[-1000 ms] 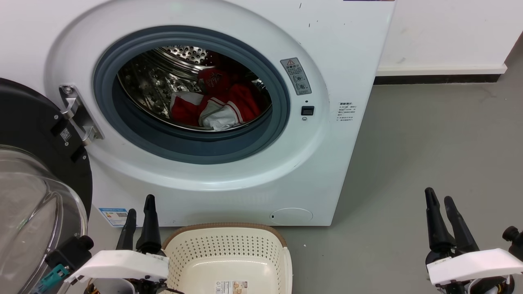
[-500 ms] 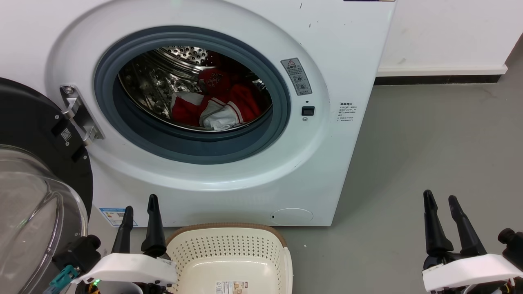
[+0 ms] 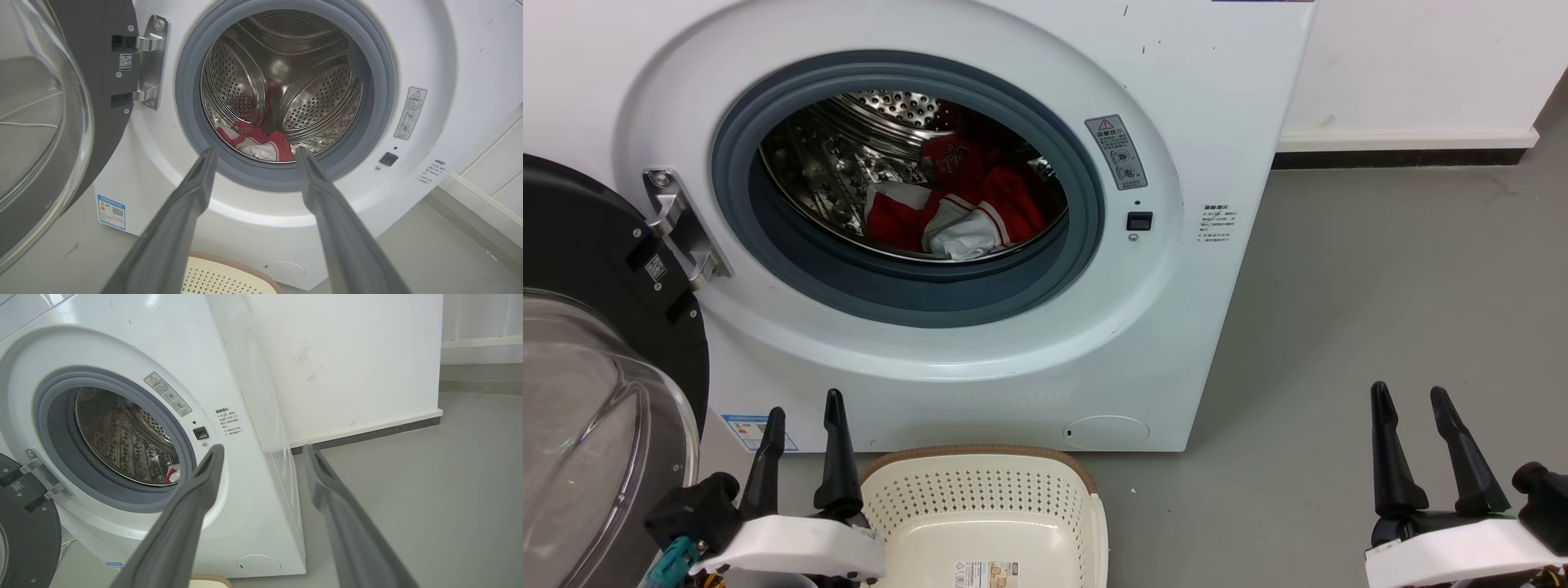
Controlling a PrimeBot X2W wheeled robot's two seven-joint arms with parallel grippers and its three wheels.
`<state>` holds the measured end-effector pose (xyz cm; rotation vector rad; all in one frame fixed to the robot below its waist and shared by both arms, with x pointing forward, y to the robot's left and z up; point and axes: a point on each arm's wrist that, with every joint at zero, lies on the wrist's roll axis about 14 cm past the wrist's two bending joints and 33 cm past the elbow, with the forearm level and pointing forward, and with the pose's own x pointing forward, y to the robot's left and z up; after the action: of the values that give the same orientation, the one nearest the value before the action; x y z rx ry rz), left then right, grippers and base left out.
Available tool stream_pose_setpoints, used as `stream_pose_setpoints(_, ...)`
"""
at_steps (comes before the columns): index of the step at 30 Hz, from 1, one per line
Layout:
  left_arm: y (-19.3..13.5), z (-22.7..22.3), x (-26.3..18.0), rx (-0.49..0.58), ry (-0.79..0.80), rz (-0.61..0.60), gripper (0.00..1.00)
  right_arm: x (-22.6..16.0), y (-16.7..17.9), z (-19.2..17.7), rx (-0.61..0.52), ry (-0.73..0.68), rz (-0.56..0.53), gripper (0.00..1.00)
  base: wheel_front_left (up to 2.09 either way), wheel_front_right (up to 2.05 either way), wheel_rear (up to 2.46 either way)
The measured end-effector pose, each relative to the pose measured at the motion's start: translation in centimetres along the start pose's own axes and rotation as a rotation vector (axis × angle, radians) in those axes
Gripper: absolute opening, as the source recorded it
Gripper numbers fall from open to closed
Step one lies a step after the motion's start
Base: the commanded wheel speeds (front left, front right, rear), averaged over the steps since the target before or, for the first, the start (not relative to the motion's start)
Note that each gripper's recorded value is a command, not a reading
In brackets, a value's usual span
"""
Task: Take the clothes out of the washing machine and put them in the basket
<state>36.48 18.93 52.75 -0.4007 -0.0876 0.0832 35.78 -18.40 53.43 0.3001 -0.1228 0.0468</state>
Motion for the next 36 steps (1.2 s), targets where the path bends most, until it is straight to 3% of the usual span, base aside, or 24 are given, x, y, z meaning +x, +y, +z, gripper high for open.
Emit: stream_pose_setpoints(36, -1.0, 0.6, -0.9, 0.298, -0.078, -0.049, 1.0, -1.0, 1.4, 1.5, -0.311, -0.068, 0.068, 1.0, 0.0, 0.0, 0.0)
